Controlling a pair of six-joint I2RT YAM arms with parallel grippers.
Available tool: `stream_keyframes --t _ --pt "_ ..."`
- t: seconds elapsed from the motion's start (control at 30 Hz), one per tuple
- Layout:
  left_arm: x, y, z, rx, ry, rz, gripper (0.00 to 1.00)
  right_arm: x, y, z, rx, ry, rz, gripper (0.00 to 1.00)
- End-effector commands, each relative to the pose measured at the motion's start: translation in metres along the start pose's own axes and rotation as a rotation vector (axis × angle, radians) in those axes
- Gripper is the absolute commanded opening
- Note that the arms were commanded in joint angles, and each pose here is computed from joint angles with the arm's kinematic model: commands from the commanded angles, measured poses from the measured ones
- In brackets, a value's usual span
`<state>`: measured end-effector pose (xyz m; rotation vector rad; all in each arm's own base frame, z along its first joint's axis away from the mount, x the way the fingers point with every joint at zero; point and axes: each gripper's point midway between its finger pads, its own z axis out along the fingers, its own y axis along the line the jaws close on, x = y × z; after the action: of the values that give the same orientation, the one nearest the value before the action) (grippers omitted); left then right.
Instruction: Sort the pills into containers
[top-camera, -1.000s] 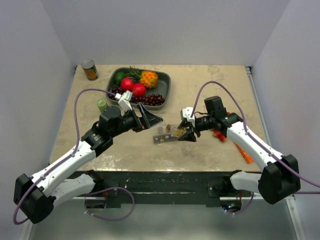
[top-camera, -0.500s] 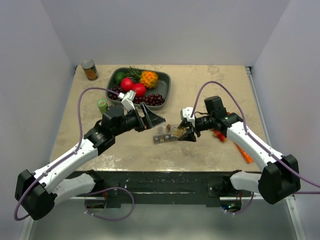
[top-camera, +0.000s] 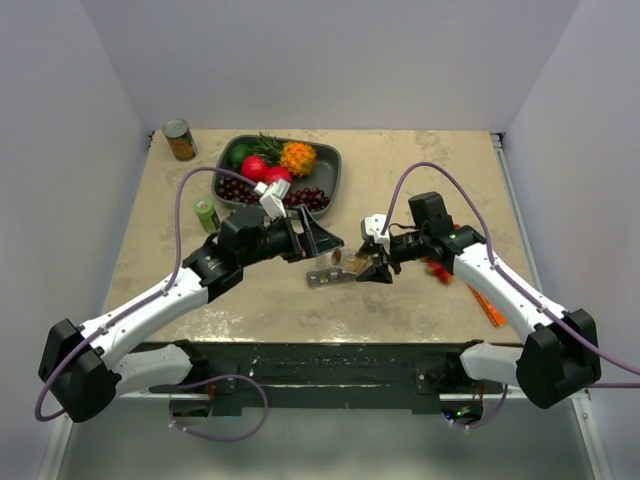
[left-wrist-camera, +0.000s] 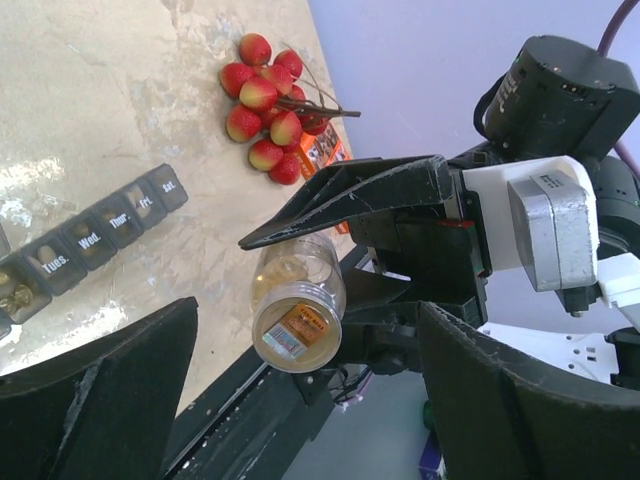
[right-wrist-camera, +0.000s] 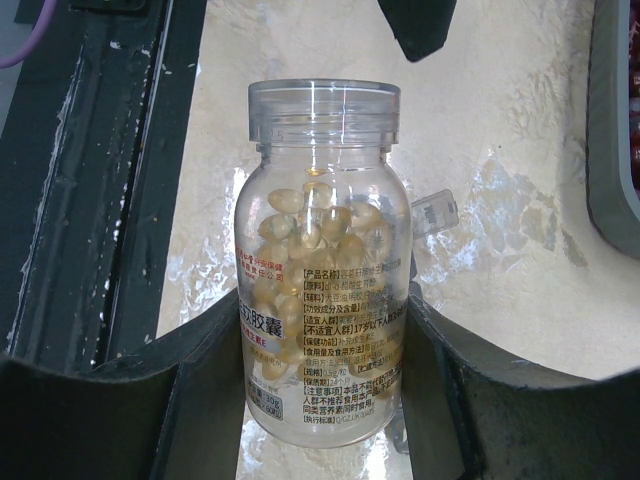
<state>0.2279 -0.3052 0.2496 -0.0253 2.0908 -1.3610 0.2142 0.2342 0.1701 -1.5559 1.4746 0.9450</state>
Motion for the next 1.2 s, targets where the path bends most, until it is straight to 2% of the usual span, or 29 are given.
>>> stream_keyframes --t 0.0,0.3,0.47,0.57,0.6,0.67,0.7,0.73,0.8,0.9,0.93,0.97,1.07,1.17 --pt "-0.003 -0.019 0.006 0.038 0.01 0.054 0.9 -0.014 -0.007 -0.003 0.02 -0.026 -0.062 0.0" --pt "0.017 -0.011 0.017 -0.007 0.094 0.075 0.76 -0.014 -0.008 -0.004 0.022 -0.027 -0.061 0.0" --pt "0.024 -0.01 0.019 -0.004 0.125 0.088 0.64 -0.014 -0.008 -0.003 0.022 -0.027 -0.061 0.0" --pt "0.027 -0.011 0.02 0.008 0.142 0.098 0.51 -0.015 -0.008 -0.003 0.022 -0.028 -0.061 0.0" --pt "0.029 -0.011 0.021 0.01 0.147 0.101 0.41 -0.015 -0.008 -0.003 0.022 -0.028 -0.063 0.0" --pt "0.031 -0.012 0.021 0.029 0.159 0.118 0.31 -0.015 -0.008 -0.003 0.022 -0.029 -0.061 0.0" --pt "0.032 -0.013 0.022 0.04 0.165 0.128 0.22 -0.015 -0.007 -0.003 0.02 -0.03 -0.06 0.0" --pt "0.034 -0.019 0.023 0.088 0.17 0.157 0.2 -0.015 -0.008 -0.004 0.022 -0.03 -0.062 0.0" --pt "0.036 -0.022 0.022 0.131 0.181 0.194 0.17 -0.016 -0.006 -0.003 0.016 -0.033 -0.062 0.0" --pt "0.046 -0.027 0.018 0.256 0.214 0.345 0.15 -0.018 -0.004 -0.003 0.007 -0.041 -0.059 0.0" --pt "0.052 -0.022 0.017 0.298 0.23 0.435 0.15 -0.018 -0.004 -0.003 0.001 -0.044 -0.057 0.0" --pt "0.06 -0.029 0.011 0.389 0.269 0.49 0.14 -0.021 -0.002 -0.003 -0.009 -0.056 -0.061 0.0" --pt "0.064 -0.011 0.012 0.41 0.299 0.621 0.14 -0.022 0.002 -0.003 -0.027 -0.068 -0.055 0.0" --pt "0.053 0.003 0.018 0.345 0.259 0.709 0.2 -0.023 0.003 -0.003 -0.031 -0.072 -0.056 0.0"
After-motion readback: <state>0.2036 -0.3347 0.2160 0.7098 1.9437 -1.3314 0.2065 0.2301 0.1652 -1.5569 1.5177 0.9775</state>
